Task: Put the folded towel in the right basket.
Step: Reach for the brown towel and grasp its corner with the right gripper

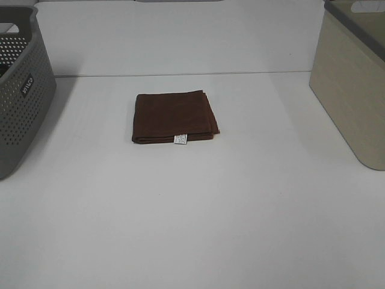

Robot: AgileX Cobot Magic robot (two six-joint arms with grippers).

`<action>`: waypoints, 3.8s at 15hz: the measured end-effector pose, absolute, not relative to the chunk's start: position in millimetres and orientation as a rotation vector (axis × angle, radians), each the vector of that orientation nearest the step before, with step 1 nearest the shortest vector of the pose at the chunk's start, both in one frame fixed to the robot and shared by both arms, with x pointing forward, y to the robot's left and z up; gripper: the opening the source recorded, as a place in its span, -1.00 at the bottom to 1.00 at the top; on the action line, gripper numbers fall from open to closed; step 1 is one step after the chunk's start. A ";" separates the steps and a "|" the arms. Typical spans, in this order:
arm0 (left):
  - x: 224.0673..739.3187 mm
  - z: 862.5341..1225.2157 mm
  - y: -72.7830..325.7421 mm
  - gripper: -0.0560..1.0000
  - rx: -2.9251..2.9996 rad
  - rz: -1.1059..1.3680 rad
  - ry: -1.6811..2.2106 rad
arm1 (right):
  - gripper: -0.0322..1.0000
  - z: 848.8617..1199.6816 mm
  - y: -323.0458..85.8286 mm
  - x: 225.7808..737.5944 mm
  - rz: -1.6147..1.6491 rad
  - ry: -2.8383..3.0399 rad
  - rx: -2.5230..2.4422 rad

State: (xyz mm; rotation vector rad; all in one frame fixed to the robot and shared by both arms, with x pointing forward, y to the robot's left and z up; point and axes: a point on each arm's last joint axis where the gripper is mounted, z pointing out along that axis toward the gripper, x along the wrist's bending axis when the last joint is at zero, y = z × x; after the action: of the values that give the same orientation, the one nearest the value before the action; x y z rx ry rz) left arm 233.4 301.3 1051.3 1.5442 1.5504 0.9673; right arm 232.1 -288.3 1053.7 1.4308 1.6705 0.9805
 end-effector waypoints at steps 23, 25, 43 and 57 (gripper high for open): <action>233.4 1051.3 301.3 0.95 1.544 0.967 1.550 | 0.50 1053.7 -288.3 232.1 0.980 1.670 1.431; 233.4 1051.3 301.3 0.95 1.544 0.967 1.550 | 0.50 1053.7 -288.3 232.1 0.980 1.670 1.431; 233.4 1051.3 301.3 0.95 1.544 0.967 1.550 | 0.50 1155.9 -290.9 464.0 0.895 1.801 1.659; 233.4 1051.3 301.3 0.95 1.544 0.967 1.550 | 0.50 1091.2 -175.3 672.6 0.871 2.328 1.624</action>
State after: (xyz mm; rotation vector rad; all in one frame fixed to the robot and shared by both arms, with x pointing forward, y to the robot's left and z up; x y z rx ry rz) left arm 233.4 301.3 1051.3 1.5442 1.5504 0.9673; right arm 672.6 -175.3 1091.2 1.6239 2.3279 0.8710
